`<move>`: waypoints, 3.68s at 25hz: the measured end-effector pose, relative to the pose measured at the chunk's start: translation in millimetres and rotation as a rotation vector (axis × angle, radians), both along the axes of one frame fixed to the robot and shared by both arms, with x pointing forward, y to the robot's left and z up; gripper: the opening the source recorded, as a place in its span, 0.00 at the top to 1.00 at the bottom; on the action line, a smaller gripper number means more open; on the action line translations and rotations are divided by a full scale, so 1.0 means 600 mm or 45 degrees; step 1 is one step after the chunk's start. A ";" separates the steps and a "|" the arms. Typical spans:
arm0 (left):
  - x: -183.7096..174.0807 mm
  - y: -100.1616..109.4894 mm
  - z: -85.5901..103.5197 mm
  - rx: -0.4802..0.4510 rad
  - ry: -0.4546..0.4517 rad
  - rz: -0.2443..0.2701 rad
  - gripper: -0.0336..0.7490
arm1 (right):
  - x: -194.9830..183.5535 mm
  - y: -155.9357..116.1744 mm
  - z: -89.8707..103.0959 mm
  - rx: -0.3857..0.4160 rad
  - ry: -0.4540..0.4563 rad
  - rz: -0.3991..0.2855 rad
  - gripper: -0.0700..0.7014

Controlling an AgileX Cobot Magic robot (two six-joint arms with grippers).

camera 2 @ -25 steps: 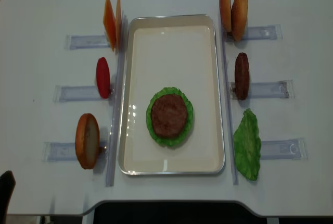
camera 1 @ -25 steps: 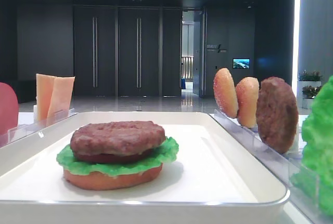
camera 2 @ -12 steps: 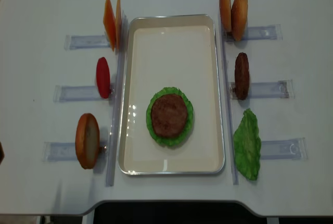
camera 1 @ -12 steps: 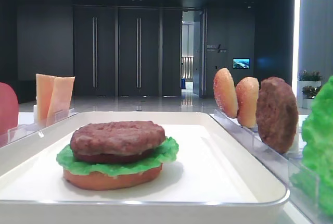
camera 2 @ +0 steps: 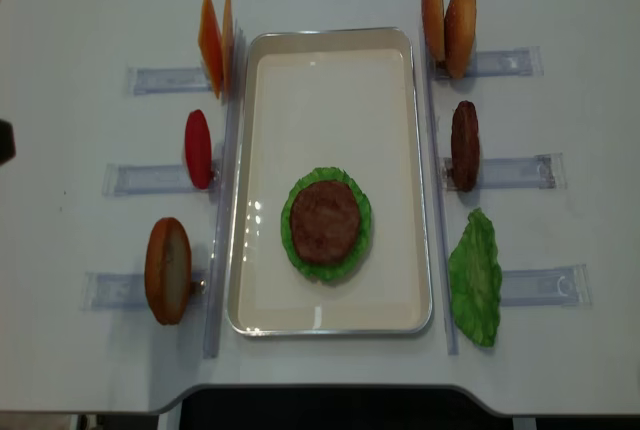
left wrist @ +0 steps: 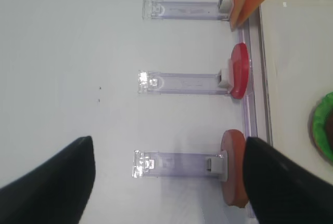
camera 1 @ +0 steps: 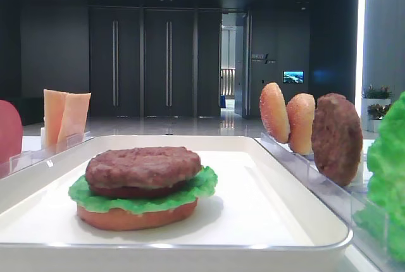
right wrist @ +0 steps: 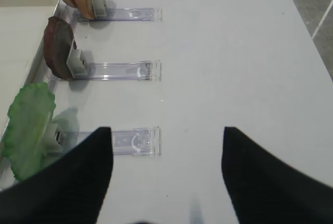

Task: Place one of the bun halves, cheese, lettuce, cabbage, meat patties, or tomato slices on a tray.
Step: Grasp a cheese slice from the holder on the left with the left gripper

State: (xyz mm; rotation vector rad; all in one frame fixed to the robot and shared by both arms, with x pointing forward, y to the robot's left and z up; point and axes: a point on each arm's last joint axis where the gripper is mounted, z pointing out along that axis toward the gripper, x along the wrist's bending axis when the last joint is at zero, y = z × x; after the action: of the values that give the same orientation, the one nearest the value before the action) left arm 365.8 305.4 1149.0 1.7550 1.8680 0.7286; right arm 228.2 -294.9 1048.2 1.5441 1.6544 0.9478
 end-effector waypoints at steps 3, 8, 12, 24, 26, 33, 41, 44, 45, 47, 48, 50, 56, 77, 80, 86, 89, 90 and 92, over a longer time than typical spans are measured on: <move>0.045 -0.001 0.018 0.003 0.078 0.002 0.07 | 0.000 0.000 0.000 0.000 0.000 0.000 0.35; 0.128 -0.002 0.031 0.011 0.203 -0.002 0.07 | 0.000 0.000 0.000 0.000 0.000 0.000 0.35; 0.191 -0.003 0.037 0.011 0.252 0.000 0.07 | 0.000 0.000 0.000 0.000 0.000 0.000 0.35; 0.359 -0.009 0.038 -0.010 0.244 -0.006 0.07 | 0.000 0.000 0.000 0.000 0.000 0.000 0.35; 0.384 -0.011 0.029 -0.017 0.253 -0.008 0.07 | 0.000 0.000 0.000 0.000 0.000 0.000 0.35; 0.453 -0.013 -0.008 -0.022 0.290 -0.010 0.07 | 0.000 0.000 0.000 0.000 0.000 0.000 0.35; 0.497 -0.014 -0.067 -0.022 0.384 -0.012 0.07 | 0.000 0.000 0.000 0.000 0.000 0.000 0.35; 0.501 -0.019 -0.076 -0.013 0.400 -0.024 0.07 | 0.000 0.000 0.000 0.000 0.000 0.000 0.35; 0.501 -0.024 -0.076 0.001 0.400 -0.033 0.07 | 0.000 0.000 0.000 0.000 0.000 0.000 0.35; 0.501 -0.036 -0.076 0.051 0.399 -0.053 0.07 | 0.000 0.000 0.000 0.000 0.000 0.000 0.35; 0.501 -0.046 -0.075 0.074 0.397 -0.065 0.07 | 0.000 0.000 0.000 0.000 0.000 0.000 0.35; 0.499 -0.065 -0.075 0.102 0.391 -0.073 0.07 | 0.000 0.000 0.000 0.000 0.000 0.000 0.35; 0.495 -0.118 -0.077 0.064 0.379 -0.038 0.07 | 0.000 0.000 0.000 0.000 -0.001 0.000 0.35; 0.520 -0.216 -0.168 -0.089 0.475 0.033 0.07 | 0.000 0.000 0.000 0.000 -0.003 0.000 0.35; 0.526 -0.218 -0.176 -0.099 0.467 0.036 0.07 | 0.000 0.000 0.000 0.000 -0.003 0.000 0.35; 0.536 -0.226 -0.195 -0.153 0.458 0.042 0.07 | 0.000 0.000 0.000 0.000 -0.004 0.000 0.35; 0.539 -0.228 -0.205 -0.158 0.471 0.043 0.10 | 0.000 0.000 0.000 0.000 -0.004 0.000 0.35; 0.540 -0.229 -0.208 -0.157 0.476 0.044 0.11 | 0.000 0.000 0.000 0.000 -0.004 0.000 0.35; 0.542 -0.229 -0.213 -0.155 0.481 0.044 0.12 | 0.000 0.000 0.000 0.000 -0.004 0.000 0.35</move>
State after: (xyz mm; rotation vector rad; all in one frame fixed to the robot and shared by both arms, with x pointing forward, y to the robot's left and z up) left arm 690.8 168.0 1021.5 1.8835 2.1385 0.2981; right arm 228.4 -294.9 1048.4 1.5422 1.6523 0.9497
